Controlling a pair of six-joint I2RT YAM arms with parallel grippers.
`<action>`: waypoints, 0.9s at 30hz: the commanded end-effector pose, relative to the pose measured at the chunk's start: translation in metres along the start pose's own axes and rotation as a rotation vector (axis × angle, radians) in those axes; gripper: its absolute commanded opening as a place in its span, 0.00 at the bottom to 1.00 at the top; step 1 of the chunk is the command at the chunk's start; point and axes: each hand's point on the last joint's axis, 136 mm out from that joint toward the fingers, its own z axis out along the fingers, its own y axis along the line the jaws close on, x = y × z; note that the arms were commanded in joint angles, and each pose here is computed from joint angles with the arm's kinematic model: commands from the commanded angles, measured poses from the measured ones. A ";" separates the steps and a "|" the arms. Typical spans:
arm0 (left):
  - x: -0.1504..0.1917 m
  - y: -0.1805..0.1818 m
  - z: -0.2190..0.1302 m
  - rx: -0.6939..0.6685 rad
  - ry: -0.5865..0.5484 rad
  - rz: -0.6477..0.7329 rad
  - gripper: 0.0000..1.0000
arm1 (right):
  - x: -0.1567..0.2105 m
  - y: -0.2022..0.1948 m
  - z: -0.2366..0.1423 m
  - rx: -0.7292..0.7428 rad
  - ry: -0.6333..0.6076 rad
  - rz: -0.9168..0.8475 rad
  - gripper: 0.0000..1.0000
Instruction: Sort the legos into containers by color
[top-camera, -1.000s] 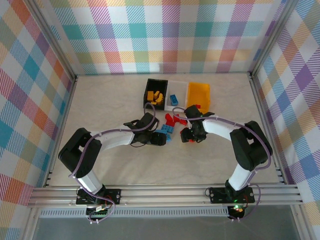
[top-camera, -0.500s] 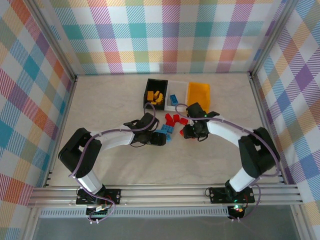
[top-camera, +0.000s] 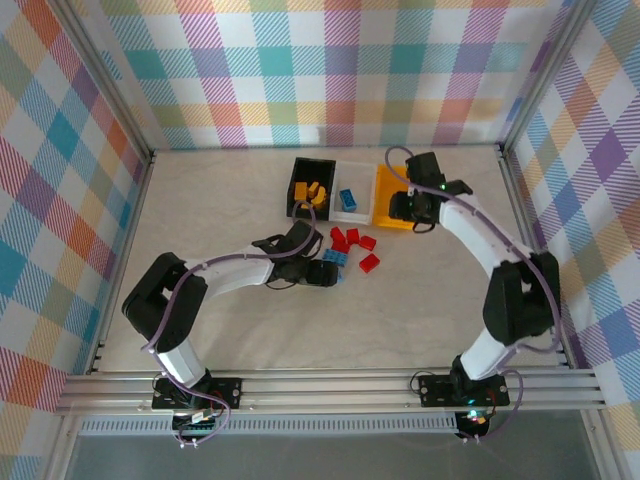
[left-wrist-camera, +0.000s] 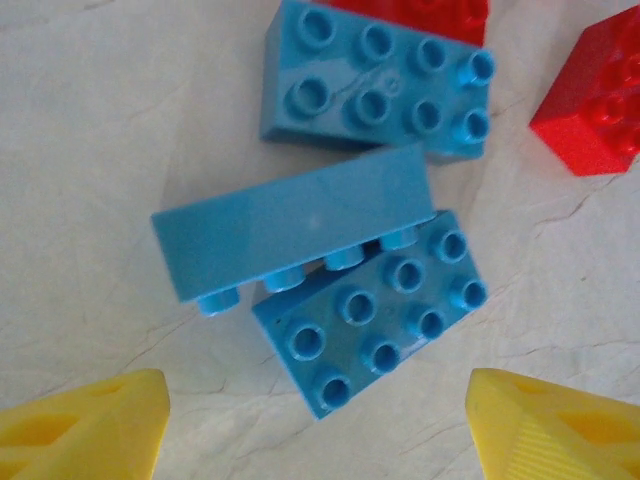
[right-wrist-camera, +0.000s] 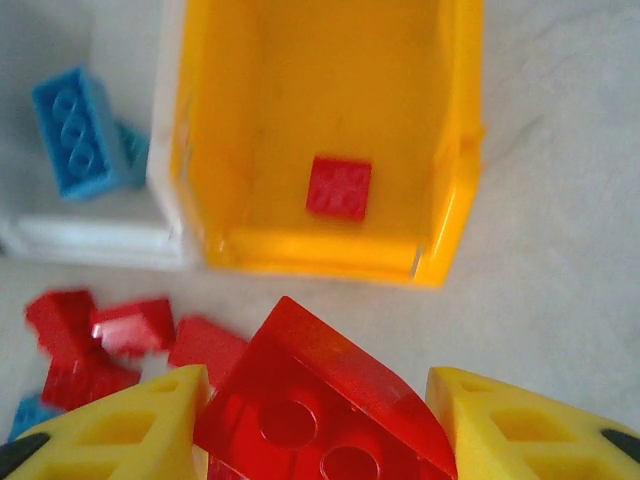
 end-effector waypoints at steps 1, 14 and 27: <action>0.009 -0.006 0.003 -0.030 0.036 -0.002 0.82 | -0.018 0.004 0.023 -0.005 0.009 -0.016 0.47; 0.008 0.008 0.020 -0.217 0.052 -0.023 0.84 | -0.050 0.016 0.074 -0.031 0.030 -0.026 0.67; 0.002 -0.012 0.052 -0.186 0.069 -0.014 0.78 | 0.007 0.033 0.005 -0.192 -0.022 0.022 0.80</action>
